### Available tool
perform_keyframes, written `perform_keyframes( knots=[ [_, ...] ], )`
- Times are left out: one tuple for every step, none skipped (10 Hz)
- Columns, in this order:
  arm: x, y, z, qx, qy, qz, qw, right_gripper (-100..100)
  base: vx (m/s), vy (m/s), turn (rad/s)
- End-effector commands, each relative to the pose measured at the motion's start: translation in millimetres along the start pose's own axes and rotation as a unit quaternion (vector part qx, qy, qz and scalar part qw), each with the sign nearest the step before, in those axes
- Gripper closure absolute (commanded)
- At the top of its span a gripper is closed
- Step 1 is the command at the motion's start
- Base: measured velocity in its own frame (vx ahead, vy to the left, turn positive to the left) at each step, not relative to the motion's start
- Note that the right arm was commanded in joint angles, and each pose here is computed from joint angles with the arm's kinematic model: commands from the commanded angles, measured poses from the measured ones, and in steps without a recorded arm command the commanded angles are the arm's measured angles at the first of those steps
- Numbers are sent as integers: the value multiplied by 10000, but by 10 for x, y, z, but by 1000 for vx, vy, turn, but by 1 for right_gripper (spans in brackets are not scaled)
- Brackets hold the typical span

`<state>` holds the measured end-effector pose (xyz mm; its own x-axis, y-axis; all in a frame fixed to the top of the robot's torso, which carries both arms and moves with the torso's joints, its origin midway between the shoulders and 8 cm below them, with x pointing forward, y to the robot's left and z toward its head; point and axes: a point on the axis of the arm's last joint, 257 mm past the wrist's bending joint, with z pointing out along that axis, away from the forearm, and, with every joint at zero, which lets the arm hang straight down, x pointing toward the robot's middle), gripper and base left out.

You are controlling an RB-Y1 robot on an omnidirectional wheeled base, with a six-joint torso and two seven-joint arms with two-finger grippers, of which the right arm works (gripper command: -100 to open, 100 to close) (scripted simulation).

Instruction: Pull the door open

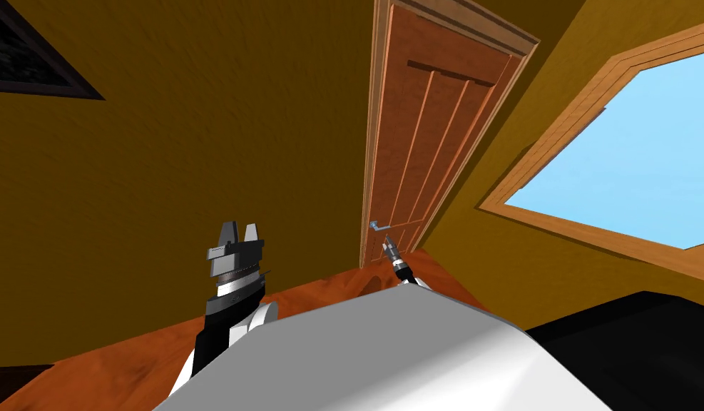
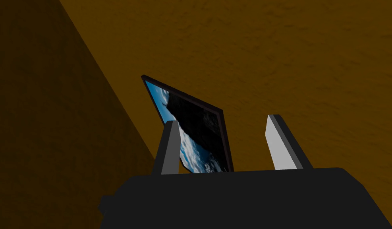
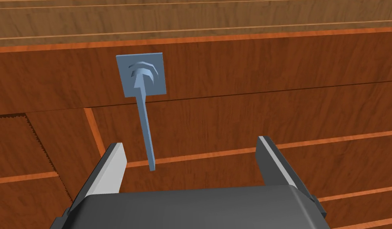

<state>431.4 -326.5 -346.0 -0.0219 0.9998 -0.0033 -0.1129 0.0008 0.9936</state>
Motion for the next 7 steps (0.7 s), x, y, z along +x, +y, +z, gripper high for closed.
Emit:
perform_keyframes(
  knots=[
    [-68,-141,-62,176,-28,3,9998,-100,21,-107,117],
    [-68,-142,-63,177,-29,3,9998,-100,17,-71,34],
    [-102,-207,-86,257,-42,4,9997,-100,8,-49,59],
    [-137,-271,-111,337,-58,4,9994,-100,6,-74,123],
    [-189,-357,-148,448,-81,3,9990,-100,-3,-90,137],
    [-212,-395,-166,497,-92,2,9987,-100,-2,-79,106],
    [-238,-435,-185,551,-105,1,9984,-100,-3,-75,64]
  ],
)
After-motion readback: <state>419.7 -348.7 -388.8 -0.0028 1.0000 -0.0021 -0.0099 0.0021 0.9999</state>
